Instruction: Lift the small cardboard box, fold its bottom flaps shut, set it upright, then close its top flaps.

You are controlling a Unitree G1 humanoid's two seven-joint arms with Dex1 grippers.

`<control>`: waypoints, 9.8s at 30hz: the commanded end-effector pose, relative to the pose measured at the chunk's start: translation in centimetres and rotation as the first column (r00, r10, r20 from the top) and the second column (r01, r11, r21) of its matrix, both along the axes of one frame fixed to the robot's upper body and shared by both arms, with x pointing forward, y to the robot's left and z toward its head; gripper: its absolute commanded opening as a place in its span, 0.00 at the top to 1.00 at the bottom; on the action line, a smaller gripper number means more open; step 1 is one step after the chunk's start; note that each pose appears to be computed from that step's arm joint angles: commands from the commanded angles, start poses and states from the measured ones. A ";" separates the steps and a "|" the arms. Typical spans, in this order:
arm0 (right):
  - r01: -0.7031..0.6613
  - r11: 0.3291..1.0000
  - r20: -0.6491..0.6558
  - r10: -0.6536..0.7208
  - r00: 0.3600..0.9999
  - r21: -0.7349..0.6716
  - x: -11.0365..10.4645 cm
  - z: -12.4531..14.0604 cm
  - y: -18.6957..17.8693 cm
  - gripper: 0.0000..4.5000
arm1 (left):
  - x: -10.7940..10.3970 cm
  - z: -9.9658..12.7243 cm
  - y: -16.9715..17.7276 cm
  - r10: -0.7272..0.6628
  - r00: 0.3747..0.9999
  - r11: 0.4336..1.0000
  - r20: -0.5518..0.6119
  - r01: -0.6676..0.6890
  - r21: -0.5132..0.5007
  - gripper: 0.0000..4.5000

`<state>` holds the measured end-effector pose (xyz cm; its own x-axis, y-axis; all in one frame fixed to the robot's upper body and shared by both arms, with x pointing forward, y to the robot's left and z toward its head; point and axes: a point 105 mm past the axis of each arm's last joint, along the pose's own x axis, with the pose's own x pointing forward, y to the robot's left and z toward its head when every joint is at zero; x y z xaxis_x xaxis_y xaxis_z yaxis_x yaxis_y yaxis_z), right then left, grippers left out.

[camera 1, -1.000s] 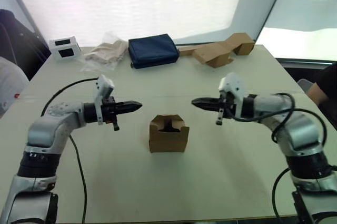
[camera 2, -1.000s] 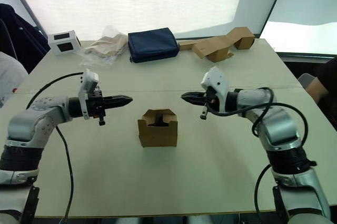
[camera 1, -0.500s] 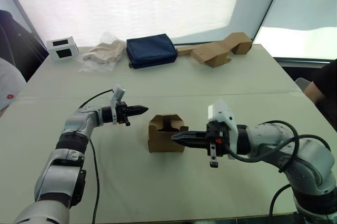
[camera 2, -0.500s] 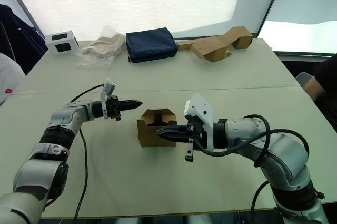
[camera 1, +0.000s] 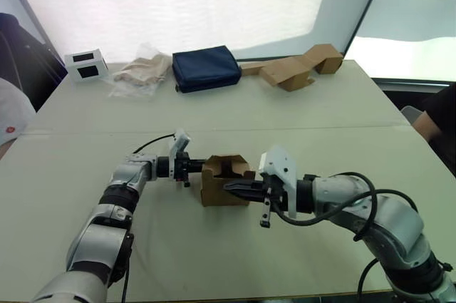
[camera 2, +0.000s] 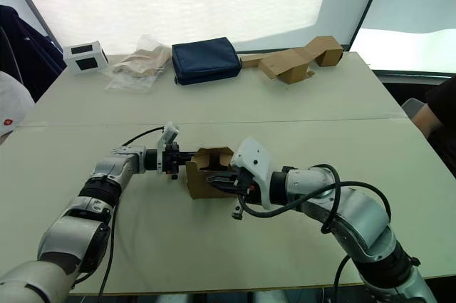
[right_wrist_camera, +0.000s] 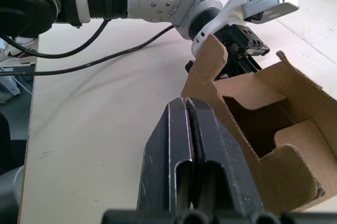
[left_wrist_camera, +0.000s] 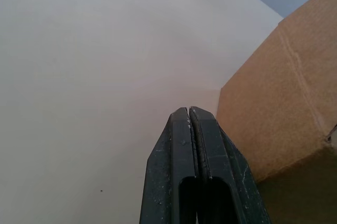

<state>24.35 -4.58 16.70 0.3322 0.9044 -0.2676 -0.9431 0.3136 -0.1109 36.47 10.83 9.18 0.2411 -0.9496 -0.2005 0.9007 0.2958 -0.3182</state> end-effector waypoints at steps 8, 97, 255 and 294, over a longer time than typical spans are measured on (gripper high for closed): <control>0.008 0.999 0.075 -0.004 0.997 -0.051 2.1 -0.2 -0.8 1.00 | 1.1 0.6 -1.1 -0.002 0.999 1.000 0.038 0.002 -0.005 1.00; 0.119 0.976 0.275 -0.065 0.959 -0.184 6.2 1.1 0.6 1.00 | -7.9 8.1 2.0 -0.007 0.976 0.999 0.216 -0.003 0.047 1.00; 0.123 0.992 0.259 -0.116 0.959 -0.010 5.1 2.1 -2.0 1.00 | -4.9 8.1 -0.6 0.141 0.914 0.989 0.381 -0.149 -0.007 1.00; 0.131 0.991 0.209 -0.133 0.969 0.022 5.6 0.4 -1.4 1.00 | -6.4 8.4 -0.8 0.208 0.918 0.978 0.338 -0.195 -0.071 1.00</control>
